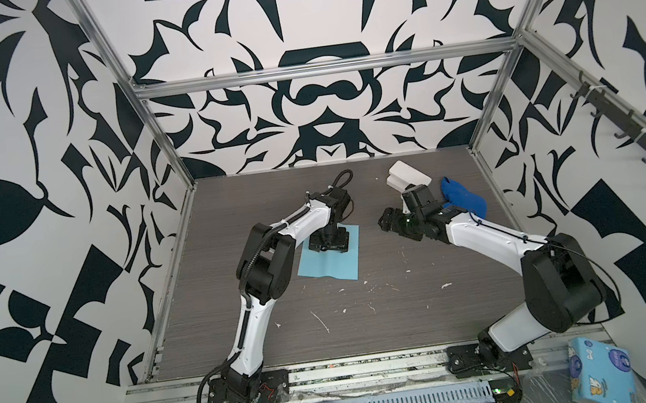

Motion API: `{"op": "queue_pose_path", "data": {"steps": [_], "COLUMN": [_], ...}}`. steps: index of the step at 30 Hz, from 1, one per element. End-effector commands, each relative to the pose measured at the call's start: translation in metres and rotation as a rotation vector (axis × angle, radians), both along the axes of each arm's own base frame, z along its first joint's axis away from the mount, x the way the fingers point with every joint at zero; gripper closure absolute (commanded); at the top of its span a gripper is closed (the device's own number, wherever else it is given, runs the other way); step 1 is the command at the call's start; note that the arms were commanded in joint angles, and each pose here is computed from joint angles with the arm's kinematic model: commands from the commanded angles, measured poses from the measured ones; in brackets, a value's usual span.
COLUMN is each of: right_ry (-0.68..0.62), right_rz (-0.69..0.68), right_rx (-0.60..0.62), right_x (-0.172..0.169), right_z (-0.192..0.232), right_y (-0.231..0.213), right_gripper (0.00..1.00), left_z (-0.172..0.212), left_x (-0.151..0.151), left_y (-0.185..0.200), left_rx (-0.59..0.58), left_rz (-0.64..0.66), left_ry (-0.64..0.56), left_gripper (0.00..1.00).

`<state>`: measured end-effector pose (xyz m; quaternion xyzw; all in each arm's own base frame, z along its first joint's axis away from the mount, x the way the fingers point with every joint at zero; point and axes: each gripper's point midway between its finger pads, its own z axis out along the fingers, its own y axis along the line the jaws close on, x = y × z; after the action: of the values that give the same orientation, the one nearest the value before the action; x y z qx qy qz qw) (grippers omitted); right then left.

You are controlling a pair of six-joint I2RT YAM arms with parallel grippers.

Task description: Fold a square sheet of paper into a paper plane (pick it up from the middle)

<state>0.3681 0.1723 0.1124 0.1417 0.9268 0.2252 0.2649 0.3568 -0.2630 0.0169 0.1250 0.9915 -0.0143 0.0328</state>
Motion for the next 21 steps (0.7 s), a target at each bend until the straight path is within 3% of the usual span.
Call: {"op": "queue_pose_path", "data": {"steps": [1, 5, 8, 15, 21], "right_ry": [-0.030, -0.032, -0.035, -0.061, -0.038], "right_rz": [-0.014, -0.016, -0.020, 0.032, 0.269], "right_rx": [0.017, 0.027, 0.026, 0.061, 0.155], "right_x": [0.003, 0.003, 0.003, 0.006, 0.004], "right_z": [0.010, 0.012, 0.013, 0.016, 0.017], "right_y": [0.001, 0.003, 0.002, 0.012, 0.055], "right_gripper": [0.19, 0.20, 0.20, 0.20, 0.20], "left_z": [-0.047, 0.002, 0.046, 0.116, 0.087], "left_x": [-0.025, -0.011, -0.003, -0.004, -0.001], "left_y": [0.029, 0.008, -0.006, -0.032, -0.018], "left_rx": [0.040, -0.175, -0.358, -0.761, -0.847], "left_rz": [0.045, 0.080, 0.104, 0.123, 0.243], "left_ry": [0.173, 0.114, 0.057, 0.020, 0.093], "left_gripper": [0.33, 0.57, 0.67, 0.70, 0.69]}}
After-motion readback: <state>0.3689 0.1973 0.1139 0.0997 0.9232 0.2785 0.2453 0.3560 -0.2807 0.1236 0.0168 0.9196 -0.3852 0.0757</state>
